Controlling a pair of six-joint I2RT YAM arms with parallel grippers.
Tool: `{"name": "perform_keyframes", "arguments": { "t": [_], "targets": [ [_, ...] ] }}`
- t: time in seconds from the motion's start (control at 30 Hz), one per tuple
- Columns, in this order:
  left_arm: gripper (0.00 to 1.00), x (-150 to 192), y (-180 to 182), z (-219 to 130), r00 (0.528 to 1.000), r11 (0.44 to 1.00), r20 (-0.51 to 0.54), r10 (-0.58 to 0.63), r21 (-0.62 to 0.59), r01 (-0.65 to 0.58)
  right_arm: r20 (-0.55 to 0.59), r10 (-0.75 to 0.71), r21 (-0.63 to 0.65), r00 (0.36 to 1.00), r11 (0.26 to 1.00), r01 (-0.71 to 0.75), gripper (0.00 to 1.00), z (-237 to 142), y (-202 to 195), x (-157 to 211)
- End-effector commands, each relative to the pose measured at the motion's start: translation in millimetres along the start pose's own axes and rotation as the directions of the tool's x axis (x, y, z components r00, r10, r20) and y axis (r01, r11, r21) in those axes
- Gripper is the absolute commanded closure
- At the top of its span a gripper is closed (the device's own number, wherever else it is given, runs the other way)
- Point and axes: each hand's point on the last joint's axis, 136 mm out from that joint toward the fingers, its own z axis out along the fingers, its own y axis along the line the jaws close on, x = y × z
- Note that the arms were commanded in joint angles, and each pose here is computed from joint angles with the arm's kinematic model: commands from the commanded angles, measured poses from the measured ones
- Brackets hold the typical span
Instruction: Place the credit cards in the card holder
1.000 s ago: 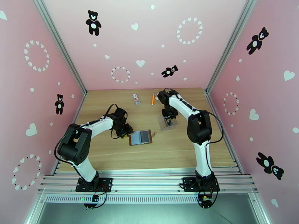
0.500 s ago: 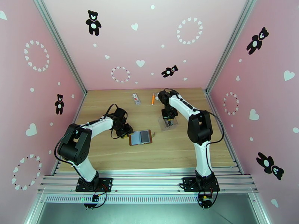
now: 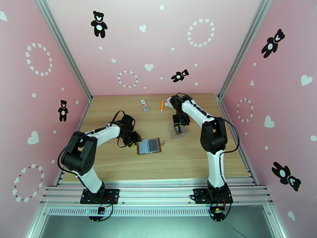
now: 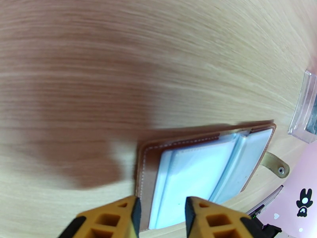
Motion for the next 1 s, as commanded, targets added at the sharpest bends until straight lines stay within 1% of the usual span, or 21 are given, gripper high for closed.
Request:
{"name": "perform_keyframes", "arguments": {
  "t": [0.0,0.2,0.3,0.43,0.53,0.57,0.63,0.73,0.83,0.9,0.97],
  "targets": [
    [0.64,0,1,0,1.0,1.0,-0.018,0.008,-0.01,-0.009,-0.061,-0.011,-0.014,0.998,1.0,0.01,0.51,19,6,7],
    [0.64,0,1,1,1.0,1.0,-0.019,0.01,-0.01,-0.01,-0.077,-0.018,-0.031,0.997,0.999,0.016,0.53,25,11,6],
    [0.64,0,1,1,1.0,1.0,-0.02,0.012,-0.009,-0.012,-0.074,-0.022,-0.037,0.997,0.999,0.019,0.58,23,11,6],
    [0.64,0,0,2,1.0,1.0,-0.019,0.01,-0.008,-0.01,-0.053,-0.027,-0.036,0.998,0.999,0.025,0.73,14,11,5],
    [0.64,-1,0,2,1.0,1.0,-0.019,0.008,-0.004,-0.008,-0.038,-0.041,-0.006,0.998,0.999,0.04,0.85,6,8,7],
    [0.64,-1,0,2,1.0,1.0,-0.019,0.008,-0.004,-0.008,-0.033,-0.047,0.008,0.998,0.999,0.047,0.88,4,7,7],
    [0.64,-1,0,3,1.0,1.0,-0.018,0.008,-0.005,-0.008,-0.021,-0.064,0.042,0.998,0.997,0.065,0.9,-1,7,9],
    [0.64,-1,0,4,1.0,1.0,-0.021,0.008,-0.005,-0.008,-0.016,-0.078,0.086,0.997,0.993,0.079,0.91,-2,8,12],
    [0.64,-2,0,4,1.0,1.0,-0.019,0.005,-0.002,-0.005,-0.032,-0.074,0.074,0.997,0.994,0.076,0.9,3,18,16],
    [0.64,-2,-1,4,1.0,1.0,-0.02,0.006,-0.001,-0.006,-0.033,-0.073,0.073,0.997,0.994,0.076,0.87,5,21,15],
    [0.64,-2,-1,4,1.0,1.0,-0.02,0.007,-0.001,-0.007,-0.033,-0.075,0.082,0.997,0.994,0.077,0.8,5,22,14]
  ]
}}
